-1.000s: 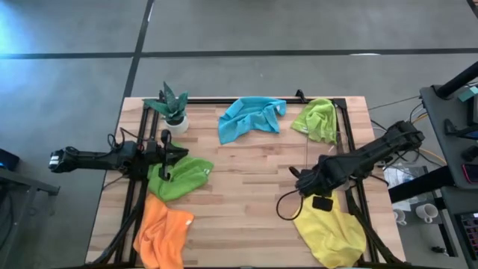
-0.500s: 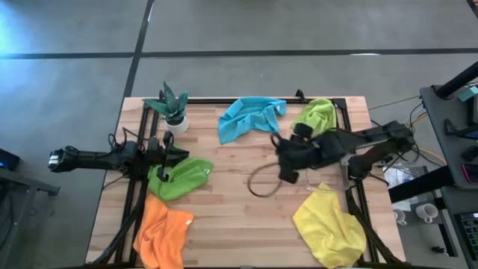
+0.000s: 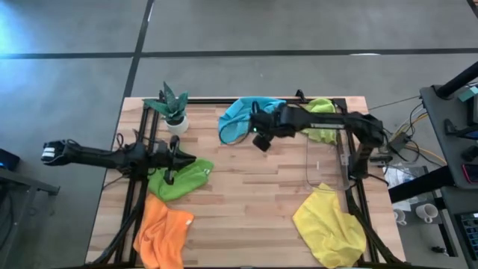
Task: Fold microfiber towels
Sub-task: Fold the blue microfiber cloth
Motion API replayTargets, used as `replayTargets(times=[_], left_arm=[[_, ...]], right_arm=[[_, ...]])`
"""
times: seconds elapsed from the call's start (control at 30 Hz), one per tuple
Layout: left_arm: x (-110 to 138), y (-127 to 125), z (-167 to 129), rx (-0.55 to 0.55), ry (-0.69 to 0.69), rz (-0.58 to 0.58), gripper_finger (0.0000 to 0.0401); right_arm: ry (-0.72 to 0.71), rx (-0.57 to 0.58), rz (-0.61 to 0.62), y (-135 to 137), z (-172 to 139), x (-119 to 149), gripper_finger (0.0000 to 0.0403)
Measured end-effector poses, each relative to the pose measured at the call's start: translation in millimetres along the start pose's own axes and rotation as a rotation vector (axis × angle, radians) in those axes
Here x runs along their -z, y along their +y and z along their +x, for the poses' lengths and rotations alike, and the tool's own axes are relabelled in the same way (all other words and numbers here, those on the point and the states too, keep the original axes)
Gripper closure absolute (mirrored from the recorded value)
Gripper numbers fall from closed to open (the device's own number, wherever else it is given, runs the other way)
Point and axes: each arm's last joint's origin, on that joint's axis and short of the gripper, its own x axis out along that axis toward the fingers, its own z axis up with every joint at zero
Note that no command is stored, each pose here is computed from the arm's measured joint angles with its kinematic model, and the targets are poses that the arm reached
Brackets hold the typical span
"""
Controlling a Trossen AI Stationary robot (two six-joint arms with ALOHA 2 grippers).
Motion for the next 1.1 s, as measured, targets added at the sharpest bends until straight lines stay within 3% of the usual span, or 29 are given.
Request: replayTargets(times=[0.2, 0.53, 0.67, 1.1], left_arm=[[5, 1, 4, -0.01, 0.041, 0.001, 0.0373], [12, 2, 11, -0.021, 0.084, 0.002, 0.0373], [11, 2, 13, -0.015, 0.062, 0.001, 0.0373], [23, 5, 22, -0.049, 0.171, -0.018, 0.0373]], right_arm=[[0.099, 0.02, 0.03, -16, 39, -9, 0.0237], [0.296, -0.068, 0.055, -14, 100, -8, 0.0237], [0.342, -0.063, 0.044, -11, 114, -5, 0.0241], [0.448, 0.022, 0.026, -24, 151, 1, 0.028]])
